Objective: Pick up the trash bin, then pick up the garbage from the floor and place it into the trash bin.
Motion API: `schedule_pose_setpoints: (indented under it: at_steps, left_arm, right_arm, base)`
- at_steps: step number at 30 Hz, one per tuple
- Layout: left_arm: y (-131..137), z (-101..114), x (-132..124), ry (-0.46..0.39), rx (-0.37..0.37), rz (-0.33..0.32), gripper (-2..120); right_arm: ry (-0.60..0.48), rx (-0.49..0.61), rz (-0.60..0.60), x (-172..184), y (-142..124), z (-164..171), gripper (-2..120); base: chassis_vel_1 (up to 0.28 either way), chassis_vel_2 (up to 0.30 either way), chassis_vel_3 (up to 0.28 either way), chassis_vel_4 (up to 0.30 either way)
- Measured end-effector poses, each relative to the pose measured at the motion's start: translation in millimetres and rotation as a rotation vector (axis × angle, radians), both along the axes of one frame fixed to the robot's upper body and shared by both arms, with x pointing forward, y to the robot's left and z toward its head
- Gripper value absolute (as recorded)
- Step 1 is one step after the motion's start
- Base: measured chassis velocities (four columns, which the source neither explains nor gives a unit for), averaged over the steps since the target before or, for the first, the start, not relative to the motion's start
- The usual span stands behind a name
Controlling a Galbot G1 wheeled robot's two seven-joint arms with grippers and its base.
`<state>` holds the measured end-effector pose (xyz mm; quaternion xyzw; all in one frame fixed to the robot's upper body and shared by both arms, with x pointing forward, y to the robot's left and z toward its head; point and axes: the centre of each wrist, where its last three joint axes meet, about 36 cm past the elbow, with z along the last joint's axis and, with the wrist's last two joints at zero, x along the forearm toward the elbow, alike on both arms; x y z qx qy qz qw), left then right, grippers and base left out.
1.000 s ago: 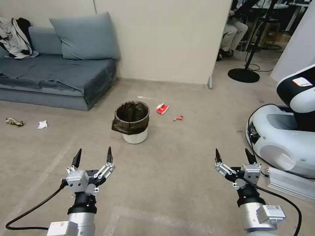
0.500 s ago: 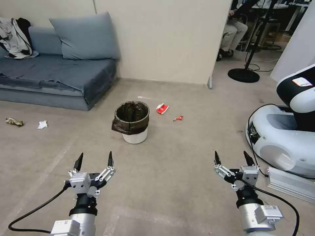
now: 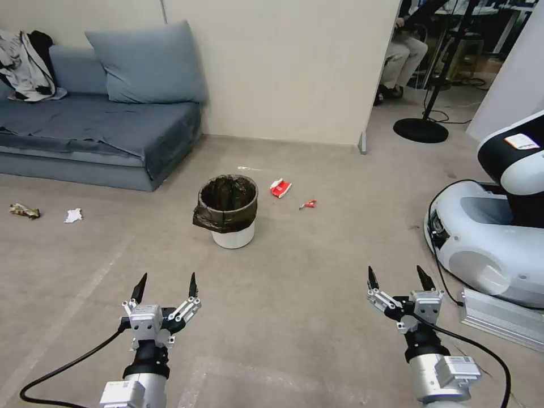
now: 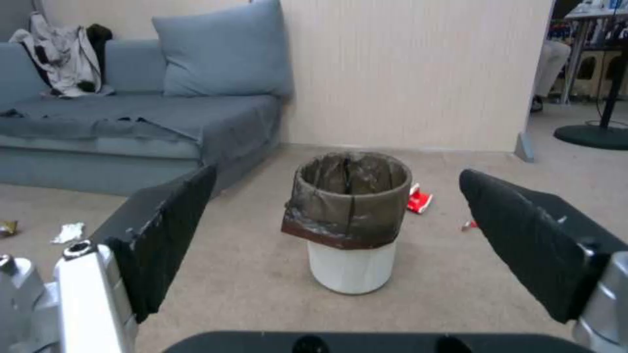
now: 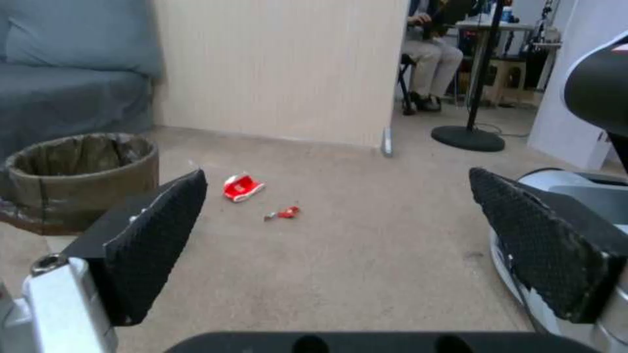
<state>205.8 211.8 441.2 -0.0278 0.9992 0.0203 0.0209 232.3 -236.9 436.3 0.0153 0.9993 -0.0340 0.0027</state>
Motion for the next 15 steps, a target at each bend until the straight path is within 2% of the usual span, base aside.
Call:
schedule_pose_setpoints:
  at_steps: [15]
  left_arm:
    - [-1.6,0.0,-0.6,-0.011,-0.009,-0.002,100]
  right_arm:
    - [-0.009,-0.002,0.002,0.3,1.4,1.3,100]
  base:
    - [0.0,0.0,0.0,0.0]
